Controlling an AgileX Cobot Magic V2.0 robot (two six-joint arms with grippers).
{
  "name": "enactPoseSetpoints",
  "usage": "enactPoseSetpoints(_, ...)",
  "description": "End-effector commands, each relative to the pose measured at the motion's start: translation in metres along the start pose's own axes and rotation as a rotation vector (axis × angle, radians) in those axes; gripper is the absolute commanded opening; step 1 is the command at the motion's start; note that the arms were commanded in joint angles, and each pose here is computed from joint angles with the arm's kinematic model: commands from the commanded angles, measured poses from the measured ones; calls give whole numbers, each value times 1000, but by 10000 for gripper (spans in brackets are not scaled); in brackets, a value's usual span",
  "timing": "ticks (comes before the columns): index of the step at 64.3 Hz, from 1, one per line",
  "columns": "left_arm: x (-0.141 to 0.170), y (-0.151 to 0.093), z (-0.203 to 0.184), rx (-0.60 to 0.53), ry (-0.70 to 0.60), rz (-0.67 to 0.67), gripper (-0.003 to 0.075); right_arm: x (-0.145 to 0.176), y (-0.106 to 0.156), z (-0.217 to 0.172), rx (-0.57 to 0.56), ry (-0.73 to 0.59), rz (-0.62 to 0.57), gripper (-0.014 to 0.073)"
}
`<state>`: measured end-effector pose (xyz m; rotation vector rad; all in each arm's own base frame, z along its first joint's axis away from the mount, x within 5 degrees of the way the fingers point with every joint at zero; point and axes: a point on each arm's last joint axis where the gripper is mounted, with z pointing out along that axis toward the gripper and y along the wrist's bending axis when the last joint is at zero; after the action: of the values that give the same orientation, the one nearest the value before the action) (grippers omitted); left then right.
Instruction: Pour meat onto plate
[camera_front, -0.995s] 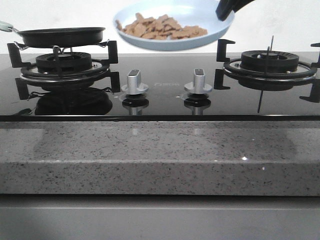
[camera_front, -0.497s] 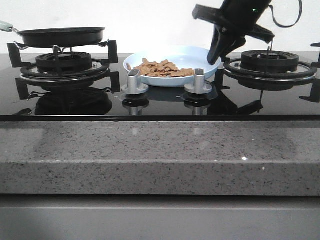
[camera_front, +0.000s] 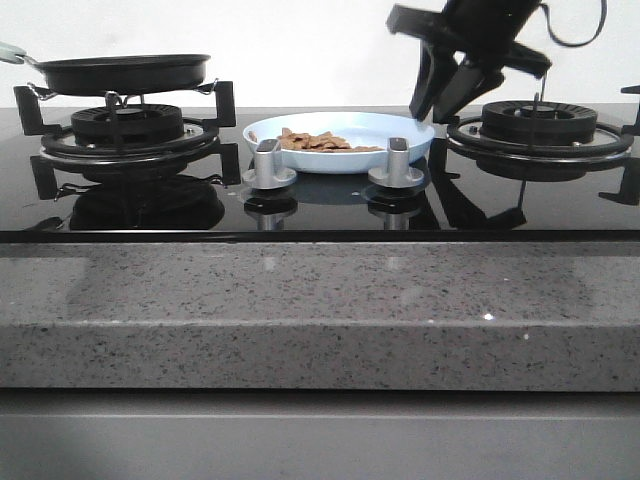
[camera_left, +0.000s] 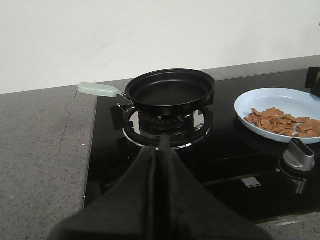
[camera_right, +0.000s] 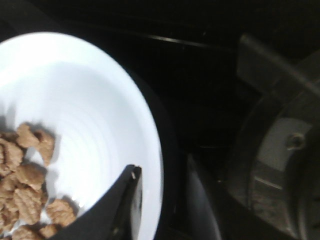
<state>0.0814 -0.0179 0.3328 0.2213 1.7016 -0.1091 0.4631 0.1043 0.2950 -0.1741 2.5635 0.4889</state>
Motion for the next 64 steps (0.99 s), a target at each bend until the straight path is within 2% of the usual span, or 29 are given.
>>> enactPoseSetpoints(1,-15,2,-2,-23,-94,-24,-20,-21,13,-58,-15,-141,-37,258)
enactPoseSetpoints(8,-15,2,-2,-23,-94,-24,-20,-25,20,-80,-27,-125,-64,160)
enactPoseSetpoints(19,-15,2,-2,-23,-94,-24,-20,-26,27,-96,-34,-96,-89,-77)
enactPoseSetpoints(33,-15,2,-2,-23,-94,-24,-20,-22,28,-102,-35,-66,-95,-60)
enactPoseSetpoints(48,-15,2,-2,-23,-94,-24,-20,-13,41,-149,-4,-191,-157,-60)
enactPoseSetpoints(55,-15,2,-2,-23,-94,-24,-20,5,47,-175,30,-273,-189,-60)
enactPoseSetpoints(64,-15,2,-2,-23,-94,-24,-20,46,45,-199,74,-355,-207,-60)
